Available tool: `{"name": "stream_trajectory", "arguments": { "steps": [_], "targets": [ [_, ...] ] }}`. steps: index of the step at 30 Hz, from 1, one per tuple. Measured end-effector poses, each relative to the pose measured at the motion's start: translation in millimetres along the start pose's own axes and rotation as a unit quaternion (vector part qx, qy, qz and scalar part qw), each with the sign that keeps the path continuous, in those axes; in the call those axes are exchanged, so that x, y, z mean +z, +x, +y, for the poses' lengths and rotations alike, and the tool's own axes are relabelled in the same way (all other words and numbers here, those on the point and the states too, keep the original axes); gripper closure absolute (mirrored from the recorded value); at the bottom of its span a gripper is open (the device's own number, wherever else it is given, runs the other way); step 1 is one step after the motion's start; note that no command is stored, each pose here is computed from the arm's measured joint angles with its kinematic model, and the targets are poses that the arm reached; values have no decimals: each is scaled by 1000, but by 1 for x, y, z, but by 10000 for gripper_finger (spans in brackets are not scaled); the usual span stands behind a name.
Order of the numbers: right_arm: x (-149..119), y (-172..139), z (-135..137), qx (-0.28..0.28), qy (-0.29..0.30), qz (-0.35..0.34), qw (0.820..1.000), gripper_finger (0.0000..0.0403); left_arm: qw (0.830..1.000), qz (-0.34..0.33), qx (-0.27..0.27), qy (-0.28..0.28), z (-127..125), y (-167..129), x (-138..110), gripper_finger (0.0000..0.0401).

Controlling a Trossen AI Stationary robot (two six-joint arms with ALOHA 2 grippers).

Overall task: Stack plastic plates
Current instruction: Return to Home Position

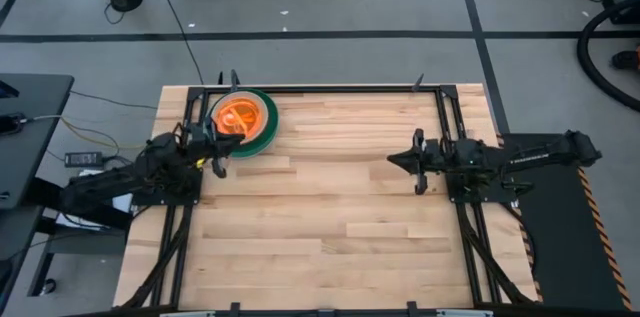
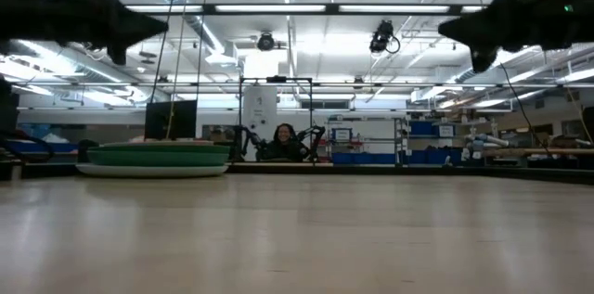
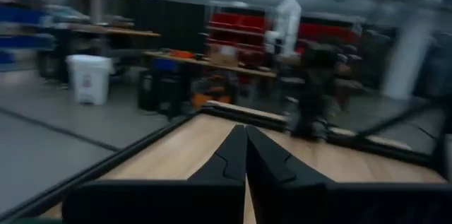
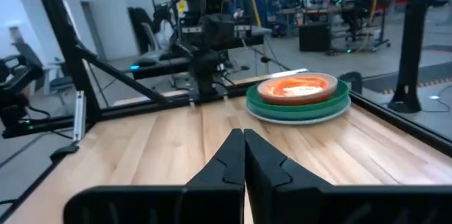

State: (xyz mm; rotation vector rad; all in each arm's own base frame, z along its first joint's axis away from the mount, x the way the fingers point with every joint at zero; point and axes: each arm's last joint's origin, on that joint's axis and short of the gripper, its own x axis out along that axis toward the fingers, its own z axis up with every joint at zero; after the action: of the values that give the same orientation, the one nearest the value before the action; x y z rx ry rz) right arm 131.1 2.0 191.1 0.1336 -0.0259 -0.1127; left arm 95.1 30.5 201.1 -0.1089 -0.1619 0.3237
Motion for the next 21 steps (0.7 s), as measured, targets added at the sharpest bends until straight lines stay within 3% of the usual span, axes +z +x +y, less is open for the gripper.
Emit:
{"name": "stream_trajectory", "arguments": {
  "steps": [4,10,16,19,21],
  "targets": [
    [-21,-12,-4,2,11,2,1000,398,1000,-4,1,-9,-1,-3,-19,396],
    [-16,-21,3,35,-6,-25,999,399,998,-34,-36,29,-8,-8,-15,398],
    [-14,-23,4,38,-18,-34,999,385,999,-19,-44,16,-9,-7,-18,390],
    [-15,-23,4,40,12,-31,999,380,998,-19,-55,-9,-11,-7,-17,389],
    [-15,-23,4,41,38,-31,998,379,997,-18,-68,4,-13,-8,-18,388]
  ]
}}
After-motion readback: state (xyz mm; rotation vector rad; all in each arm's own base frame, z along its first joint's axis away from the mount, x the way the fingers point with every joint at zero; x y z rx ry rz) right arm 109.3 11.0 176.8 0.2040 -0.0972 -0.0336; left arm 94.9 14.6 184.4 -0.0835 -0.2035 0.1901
